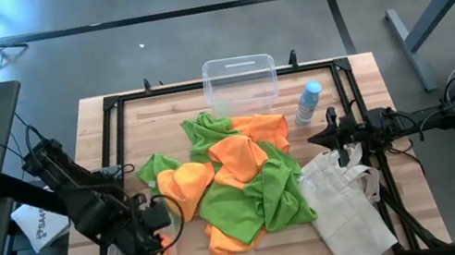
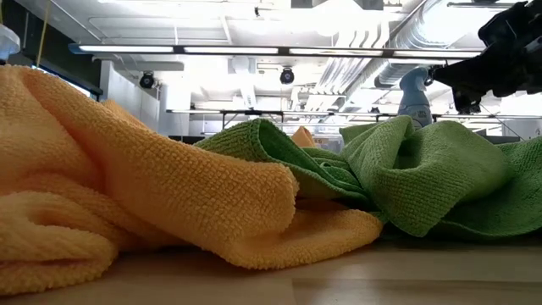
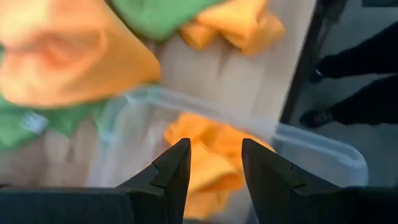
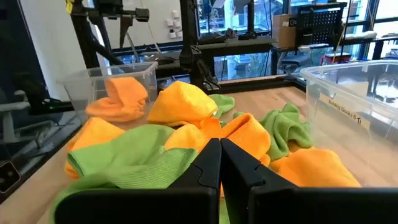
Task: Sort microfiber towel by color & place in baskets
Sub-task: Put the green microfiber towel into the top transparent bin
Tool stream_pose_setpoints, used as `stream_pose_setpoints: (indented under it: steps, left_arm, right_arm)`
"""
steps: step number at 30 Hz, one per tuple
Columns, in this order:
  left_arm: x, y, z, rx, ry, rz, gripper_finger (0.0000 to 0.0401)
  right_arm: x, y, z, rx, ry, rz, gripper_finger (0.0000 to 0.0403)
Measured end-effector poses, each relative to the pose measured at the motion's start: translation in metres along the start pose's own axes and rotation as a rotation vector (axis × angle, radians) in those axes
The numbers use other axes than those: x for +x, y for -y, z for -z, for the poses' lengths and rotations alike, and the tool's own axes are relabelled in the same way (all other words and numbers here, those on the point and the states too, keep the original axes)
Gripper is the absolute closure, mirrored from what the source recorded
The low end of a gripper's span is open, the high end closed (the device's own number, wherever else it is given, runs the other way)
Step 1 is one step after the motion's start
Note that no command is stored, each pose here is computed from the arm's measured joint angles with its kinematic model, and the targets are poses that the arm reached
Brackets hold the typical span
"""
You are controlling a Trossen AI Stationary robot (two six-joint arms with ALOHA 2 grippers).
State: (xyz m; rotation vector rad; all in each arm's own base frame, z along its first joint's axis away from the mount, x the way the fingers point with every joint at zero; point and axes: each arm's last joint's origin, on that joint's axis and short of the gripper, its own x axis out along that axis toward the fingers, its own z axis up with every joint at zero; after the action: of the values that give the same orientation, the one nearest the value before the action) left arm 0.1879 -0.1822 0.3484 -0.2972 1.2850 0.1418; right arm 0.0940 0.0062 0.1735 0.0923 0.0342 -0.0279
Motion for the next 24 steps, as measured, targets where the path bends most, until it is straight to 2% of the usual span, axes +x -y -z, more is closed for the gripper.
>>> stream_pose_setpoints:
  steps: [7,12,15,18,21,24]
  left_arm:
    - [0.003,-0.02,-0.029,0.078,0.091,-0.097,0.0268]
    - [0.0,-0.04,-0.045,0.209,0.139,-0.175,0.0268]
    - [-0.005,-0.059,-0.048,0.235,0.181,-0.216,0.0268]
    - [-0.009,-0.079,-0.048,0.236,0.227,-0.24,0.0268]
    - [-0.012,-0.098,-0.045,0.234,0.302,-0.225,0.0268]
    - [-0.009,-0.114,-0.041,0.239,0.382,-0.203,0.0268]
  right_arm:
    - [-0.001,0.001,-0.006,0.06,0.015,0.04,0.0402]
    - [-0.01,0.0,-0.051,0.001,0.094,0.11,0.0402]
    - [-0.012,-0.002,-0.081,-0.064,0.019,0.134,0.0403]
    - [-0.004,-0.006,-0.11,-0.08,-0.097,0.157,0.0403]
    - [0.012,-0.011,-0.14,-0.061,-0.21,0.174,0.0403]
    - [0.038,-0.016,-0.16,0.022,-0.363,0.233,0.0403]
